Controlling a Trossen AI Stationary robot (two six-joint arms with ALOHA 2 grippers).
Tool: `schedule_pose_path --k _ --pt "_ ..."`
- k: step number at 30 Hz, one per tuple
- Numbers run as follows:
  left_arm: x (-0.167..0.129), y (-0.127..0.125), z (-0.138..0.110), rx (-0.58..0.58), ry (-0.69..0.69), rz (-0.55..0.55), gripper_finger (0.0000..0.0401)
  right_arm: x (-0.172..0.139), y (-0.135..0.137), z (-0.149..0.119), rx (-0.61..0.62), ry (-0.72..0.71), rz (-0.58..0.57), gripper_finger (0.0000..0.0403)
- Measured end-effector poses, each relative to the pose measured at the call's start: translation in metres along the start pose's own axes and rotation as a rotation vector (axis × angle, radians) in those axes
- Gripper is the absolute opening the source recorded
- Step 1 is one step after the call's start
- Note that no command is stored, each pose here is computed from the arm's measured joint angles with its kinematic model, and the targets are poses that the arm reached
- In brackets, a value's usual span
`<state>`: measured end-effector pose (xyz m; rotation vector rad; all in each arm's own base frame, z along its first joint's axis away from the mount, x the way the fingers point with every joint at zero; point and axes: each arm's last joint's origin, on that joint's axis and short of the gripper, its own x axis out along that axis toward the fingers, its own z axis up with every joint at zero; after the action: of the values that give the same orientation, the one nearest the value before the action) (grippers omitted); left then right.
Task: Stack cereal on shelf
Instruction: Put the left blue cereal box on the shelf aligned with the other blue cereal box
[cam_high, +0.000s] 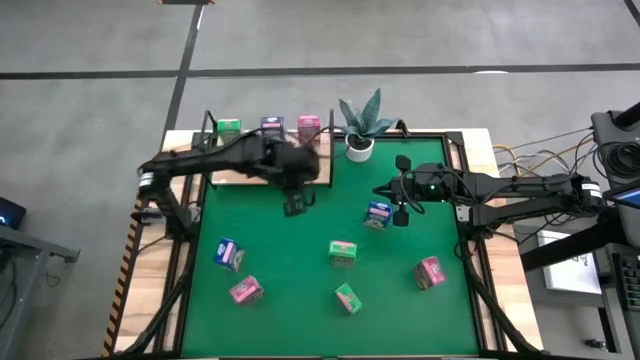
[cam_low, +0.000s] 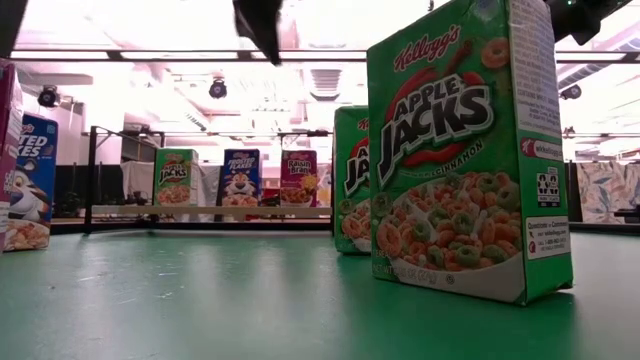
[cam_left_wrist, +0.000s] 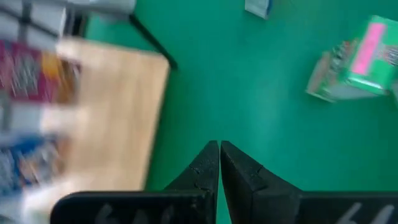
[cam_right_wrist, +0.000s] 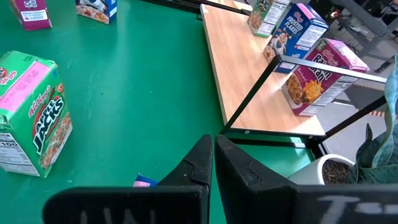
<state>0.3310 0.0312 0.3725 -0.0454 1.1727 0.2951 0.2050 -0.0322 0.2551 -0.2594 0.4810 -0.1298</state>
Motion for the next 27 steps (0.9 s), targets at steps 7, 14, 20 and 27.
schedule_pose_path --k 7,14,20,27 --pt "-0.015 -0.037 -0.052 -0.242 0.105 -0.023 0.0000 0.000 0.000 0.001 -0.019 -0.007 -0.002 0.0009" --pt "-0.011 -0.068 -0.109 -0.529 0.212 -0.001 0.0000 0.000 -0.001 0.005 -0.037 -0.052 -0.017 0.0009" --pt "-0.014 -0.084 -0.142 -0.806 0.298 -0.003 0.0004 0.000 -0.003 0.009 -0.077 -0.090 -0.031 0.0009" --pt "-0.019 -0.102 -0.163 -0.923 0.360 0.015 0.0066 -0.001 -0.004 0.012 -0.134 -0.128 -0.047 0.0009"
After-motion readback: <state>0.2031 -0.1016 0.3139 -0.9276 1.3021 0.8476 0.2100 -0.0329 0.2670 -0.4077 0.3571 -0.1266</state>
